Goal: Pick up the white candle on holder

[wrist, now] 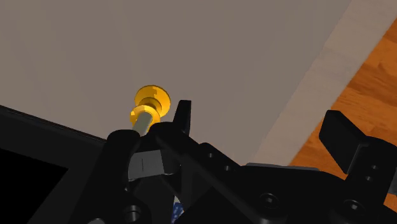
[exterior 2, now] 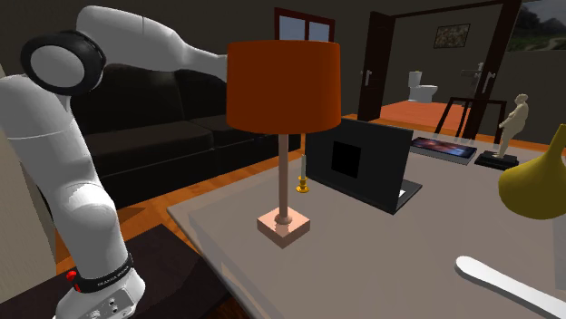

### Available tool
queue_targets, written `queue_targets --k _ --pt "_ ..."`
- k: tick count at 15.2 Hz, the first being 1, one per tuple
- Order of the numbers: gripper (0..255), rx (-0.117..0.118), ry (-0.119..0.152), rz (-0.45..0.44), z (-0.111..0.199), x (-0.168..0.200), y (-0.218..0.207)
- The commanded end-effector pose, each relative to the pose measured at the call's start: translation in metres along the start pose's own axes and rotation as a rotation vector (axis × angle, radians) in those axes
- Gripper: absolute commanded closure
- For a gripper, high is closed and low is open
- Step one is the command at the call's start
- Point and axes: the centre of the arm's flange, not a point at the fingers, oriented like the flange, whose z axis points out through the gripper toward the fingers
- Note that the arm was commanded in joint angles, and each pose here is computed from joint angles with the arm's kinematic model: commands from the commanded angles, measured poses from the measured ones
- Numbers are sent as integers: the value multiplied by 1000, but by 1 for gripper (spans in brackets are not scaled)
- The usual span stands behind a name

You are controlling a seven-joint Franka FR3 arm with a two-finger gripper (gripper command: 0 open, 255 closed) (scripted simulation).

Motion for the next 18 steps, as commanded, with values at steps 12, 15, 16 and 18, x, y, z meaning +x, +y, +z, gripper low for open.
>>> queue_targets --k 12,15,16,18 --pt "0 -24 -4 -53 17 81 102" --pt "0 -24 -4 -53 32 81 102" --pt "0 -24 -4 -53 38 81 102" --pt "0 -24 -4 -53 46 81 103"
